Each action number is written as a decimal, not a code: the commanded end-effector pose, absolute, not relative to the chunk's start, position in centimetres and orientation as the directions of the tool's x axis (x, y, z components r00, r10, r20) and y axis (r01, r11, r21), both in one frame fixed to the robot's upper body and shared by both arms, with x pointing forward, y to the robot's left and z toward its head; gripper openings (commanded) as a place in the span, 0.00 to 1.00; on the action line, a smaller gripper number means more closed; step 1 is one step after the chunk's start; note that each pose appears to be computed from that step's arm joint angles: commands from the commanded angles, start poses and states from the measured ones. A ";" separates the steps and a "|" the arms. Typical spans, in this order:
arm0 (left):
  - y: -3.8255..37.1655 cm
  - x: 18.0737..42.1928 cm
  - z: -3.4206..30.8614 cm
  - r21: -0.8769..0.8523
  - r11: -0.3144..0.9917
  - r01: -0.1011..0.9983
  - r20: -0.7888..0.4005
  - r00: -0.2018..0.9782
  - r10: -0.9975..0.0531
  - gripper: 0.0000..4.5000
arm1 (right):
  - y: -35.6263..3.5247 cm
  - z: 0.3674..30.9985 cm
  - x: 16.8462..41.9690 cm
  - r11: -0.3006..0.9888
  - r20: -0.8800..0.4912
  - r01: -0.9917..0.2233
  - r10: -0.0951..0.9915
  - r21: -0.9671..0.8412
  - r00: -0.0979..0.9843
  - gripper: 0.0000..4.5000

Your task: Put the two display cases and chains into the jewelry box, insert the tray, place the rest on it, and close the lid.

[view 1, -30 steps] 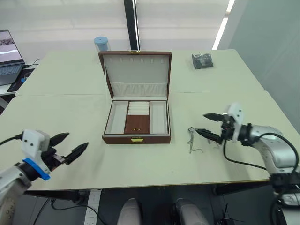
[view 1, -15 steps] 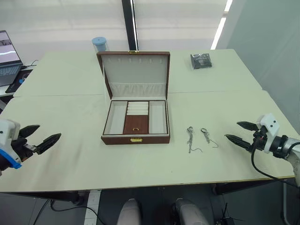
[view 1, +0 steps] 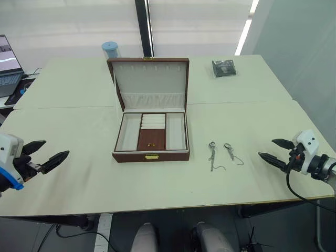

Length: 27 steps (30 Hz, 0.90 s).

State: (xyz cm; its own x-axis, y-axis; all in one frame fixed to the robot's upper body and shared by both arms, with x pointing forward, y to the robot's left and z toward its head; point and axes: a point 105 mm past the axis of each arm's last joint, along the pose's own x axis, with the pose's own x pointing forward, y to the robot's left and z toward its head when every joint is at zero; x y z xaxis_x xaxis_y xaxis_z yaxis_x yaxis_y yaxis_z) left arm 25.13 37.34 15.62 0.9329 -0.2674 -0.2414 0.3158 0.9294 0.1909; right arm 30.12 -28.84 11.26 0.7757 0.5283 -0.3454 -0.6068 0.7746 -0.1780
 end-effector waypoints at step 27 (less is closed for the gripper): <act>21.5 23.5 13.4 0.202 0.614 0.763 -0.200 0.646 -0.737 1.00 | -19.7 10.8 29.2 0.784 -0.173 -0.615 0.595 -0.088 0.784 0.99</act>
State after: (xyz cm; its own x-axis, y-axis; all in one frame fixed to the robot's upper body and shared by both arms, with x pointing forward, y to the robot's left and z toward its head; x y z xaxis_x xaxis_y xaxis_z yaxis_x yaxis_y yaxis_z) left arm 23.71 22.84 12.67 0.6762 -0.7015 -0.2250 0.7362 0.6544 0.1722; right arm 29.01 -20.08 10.10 0.7684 0.6106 -0.1916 -0.6297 0.7748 -0.0560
